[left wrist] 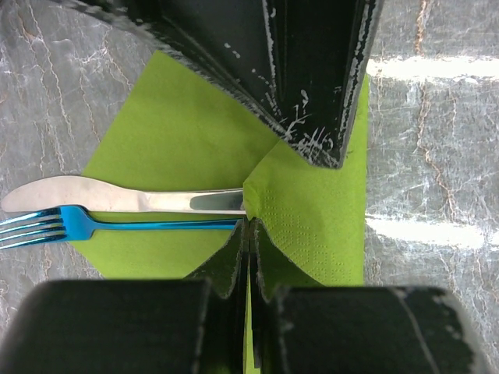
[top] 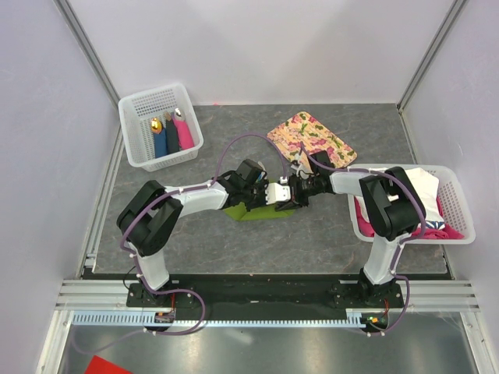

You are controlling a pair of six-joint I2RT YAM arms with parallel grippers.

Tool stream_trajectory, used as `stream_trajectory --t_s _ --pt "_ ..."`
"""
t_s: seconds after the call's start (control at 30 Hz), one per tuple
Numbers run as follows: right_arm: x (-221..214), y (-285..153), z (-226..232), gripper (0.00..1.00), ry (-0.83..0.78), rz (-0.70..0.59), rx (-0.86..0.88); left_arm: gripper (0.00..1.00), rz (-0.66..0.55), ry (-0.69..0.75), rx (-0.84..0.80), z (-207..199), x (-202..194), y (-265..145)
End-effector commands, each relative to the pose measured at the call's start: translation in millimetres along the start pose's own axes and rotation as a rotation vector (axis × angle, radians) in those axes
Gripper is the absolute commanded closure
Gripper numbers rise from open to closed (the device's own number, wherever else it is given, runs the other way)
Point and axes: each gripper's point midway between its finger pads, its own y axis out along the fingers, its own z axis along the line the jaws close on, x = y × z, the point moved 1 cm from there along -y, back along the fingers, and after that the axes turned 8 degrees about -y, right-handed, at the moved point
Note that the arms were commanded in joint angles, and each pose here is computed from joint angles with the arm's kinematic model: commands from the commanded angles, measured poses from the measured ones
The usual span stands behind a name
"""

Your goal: Place the utensils on the paper napkin and roll it up

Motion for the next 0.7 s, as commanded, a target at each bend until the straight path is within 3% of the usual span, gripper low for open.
stream_trajectory --t_s 0.0,0.33,0.43,0.47,0.57,0.67 --pt "6 6 -9 0.96 -0.015 -0.014 -0.039 0.98 -0.049 0.03 0.037 16 17 1" --pt "3 9 -27 1.0 0.008 -0.001 -0.121 0.95 -0.055 -0.004 0.052 22 19 0" --pt "1 9 -31 1.0 0.013 0.002 -0.141 0.87 -0.066 -0.055 0.061 28 25 -10" --pt "1 9 -33 1.0 0.019 0.001 -0.146 0.78 -0.086 -0.092 0.073 33 33 -17" --pt "1 8 -36 1.0 0.027 -0.007 -0.168 0.63 -0.138 -0.21 0.088 45 43 -45" --pt "0 8 -37 1.0 0.033 -0.007 -0.175 0.62 -0.177 -0.387 0.054 49 45 -74"
